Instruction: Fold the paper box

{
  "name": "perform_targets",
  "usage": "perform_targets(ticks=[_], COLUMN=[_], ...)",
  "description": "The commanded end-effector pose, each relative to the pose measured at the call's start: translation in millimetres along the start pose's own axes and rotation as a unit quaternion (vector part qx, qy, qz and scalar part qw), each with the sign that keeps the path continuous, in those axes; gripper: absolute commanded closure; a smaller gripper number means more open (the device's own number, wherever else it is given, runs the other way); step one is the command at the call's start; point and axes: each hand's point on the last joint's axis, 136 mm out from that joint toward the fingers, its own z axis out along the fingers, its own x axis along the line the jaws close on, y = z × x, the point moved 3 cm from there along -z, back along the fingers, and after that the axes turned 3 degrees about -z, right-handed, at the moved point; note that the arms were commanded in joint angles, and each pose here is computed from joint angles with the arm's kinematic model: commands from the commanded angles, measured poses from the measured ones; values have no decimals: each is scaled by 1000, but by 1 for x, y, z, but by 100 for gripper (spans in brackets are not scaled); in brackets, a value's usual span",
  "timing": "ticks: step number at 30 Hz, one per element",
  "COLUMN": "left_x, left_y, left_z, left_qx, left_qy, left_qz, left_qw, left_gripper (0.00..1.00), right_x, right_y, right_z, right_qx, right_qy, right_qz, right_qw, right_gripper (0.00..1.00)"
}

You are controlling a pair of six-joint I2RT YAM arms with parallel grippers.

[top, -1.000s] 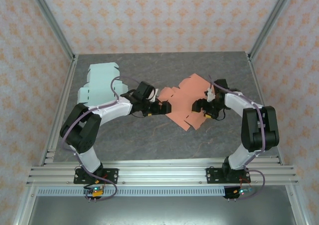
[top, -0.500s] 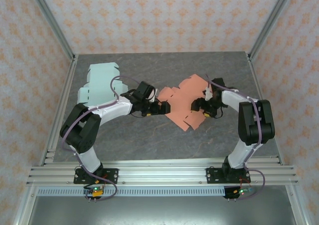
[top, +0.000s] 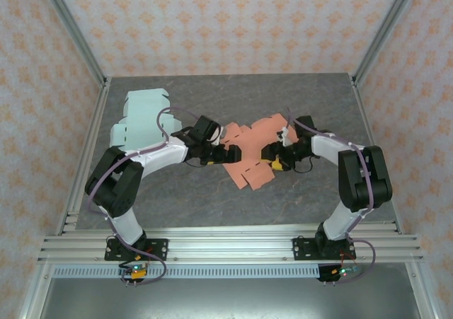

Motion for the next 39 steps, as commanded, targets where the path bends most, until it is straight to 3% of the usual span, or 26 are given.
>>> perform_targets(ticks=[1, 16, 21, 29, 37, 39], left_x=[-3, -1, 0, -7, -11, -1], left_y=[8, 6, 6, 14, 36, 38], left_z=[-9, -5, -5, -25, -93, -102], left_qx=[-15, -12, -11, -43, -114, -126], left_qy=[9, 9, 8, -8, -9, -3], left_qz=[11, 8, 7, 2, 2, -11], left_qw=[1000, 1000, 1000, 999, 993, 992], left_gripper=[0, 0, 0, 0, 0, 0], right_x=[12, -11, 0, 14, 30, 25], right_y=[-2, -26, -28, -23, -19, -19], right_z=[9, 39, 41, 37, 25, 25], right_qx=[11, 56, 61, 52, 19, 10], right_qy=[26, 6, 33, 52, 70, 51], right_qz=[-7, 18, 4, -10, -18, -11], right_qw=[1000, 998, 998, 997, 997, 999], right_gripper=[39, 35, 46, 82, 90, 78])
